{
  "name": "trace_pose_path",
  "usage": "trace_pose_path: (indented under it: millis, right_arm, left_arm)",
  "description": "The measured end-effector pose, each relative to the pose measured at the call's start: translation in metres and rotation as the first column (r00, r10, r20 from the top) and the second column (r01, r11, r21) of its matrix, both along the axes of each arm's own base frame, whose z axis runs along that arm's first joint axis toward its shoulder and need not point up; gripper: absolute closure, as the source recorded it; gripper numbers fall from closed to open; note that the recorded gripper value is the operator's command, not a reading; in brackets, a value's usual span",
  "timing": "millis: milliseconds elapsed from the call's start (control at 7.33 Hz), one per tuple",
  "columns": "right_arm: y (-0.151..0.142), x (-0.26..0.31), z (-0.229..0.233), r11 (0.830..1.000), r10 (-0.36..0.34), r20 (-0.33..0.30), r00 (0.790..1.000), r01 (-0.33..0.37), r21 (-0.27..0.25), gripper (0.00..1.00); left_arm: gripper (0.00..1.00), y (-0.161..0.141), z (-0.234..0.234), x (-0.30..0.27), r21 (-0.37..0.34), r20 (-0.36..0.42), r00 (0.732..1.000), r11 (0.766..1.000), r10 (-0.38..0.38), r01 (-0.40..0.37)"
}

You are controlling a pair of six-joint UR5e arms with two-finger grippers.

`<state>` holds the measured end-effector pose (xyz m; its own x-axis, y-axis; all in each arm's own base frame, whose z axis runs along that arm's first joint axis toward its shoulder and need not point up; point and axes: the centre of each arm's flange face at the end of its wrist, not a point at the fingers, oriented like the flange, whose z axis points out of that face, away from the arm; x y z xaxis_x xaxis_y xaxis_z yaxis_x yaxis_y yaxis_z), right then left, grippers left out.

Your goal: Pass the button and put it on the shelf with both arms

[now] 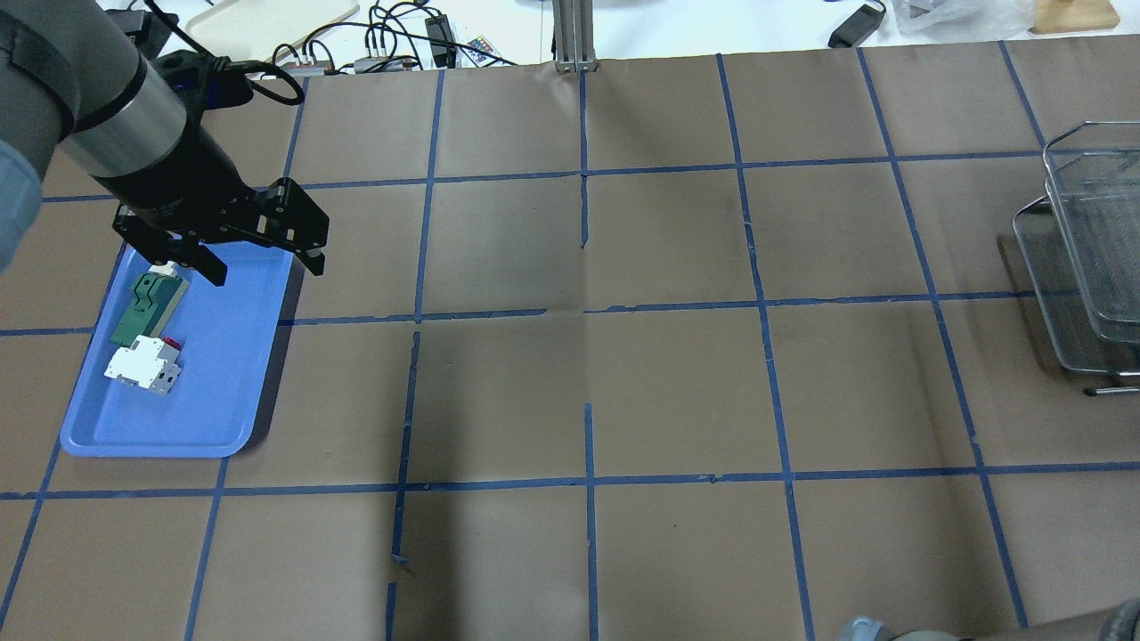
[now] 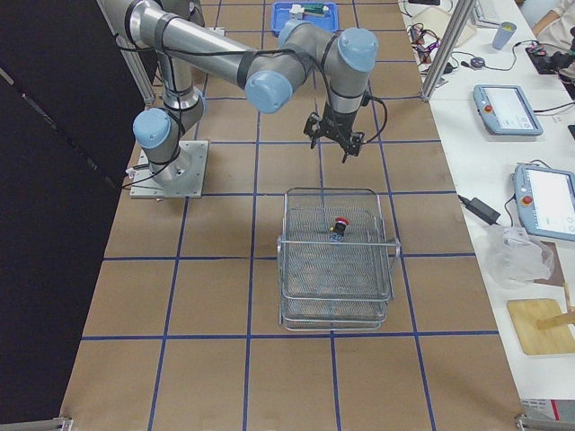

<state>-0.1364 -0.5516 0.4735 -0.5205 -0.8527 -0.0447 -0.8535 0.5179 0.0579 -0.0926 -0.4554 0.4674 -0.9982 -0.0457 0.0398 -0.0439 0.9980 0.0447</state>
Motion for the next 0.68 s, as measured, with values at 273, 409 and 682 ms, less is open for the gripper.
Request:
trace_pose_path:
  millis: [273,409,682]
  right_arm:
    - [-0.001,0.115,0.019,0.985,-0.167,-0.015,0.986,0.167,-0.032,0.0]
    - [0.003,0.175,0.022,0.956,-0.29,-0.025,0.957,0.288,-0.051,0.0]
    - [0.018,0.259,0.03,0.814,-0.576,-0.012,0.817,0.572,-0.096,0.0]
  left_arm:
    - [0.0,0.0,0.004,0.001,-0.014,0.004,1.0,1.0,0.003,-0.003]
    - [0.0,0.0,0.005,0.002,-0.014,0.006,1.0,1.0,0.003,-0.003]
    - [0.0,0.001,0.006,0.002,-0.012,0.008,1.0,1.0,0.004,-0.004]
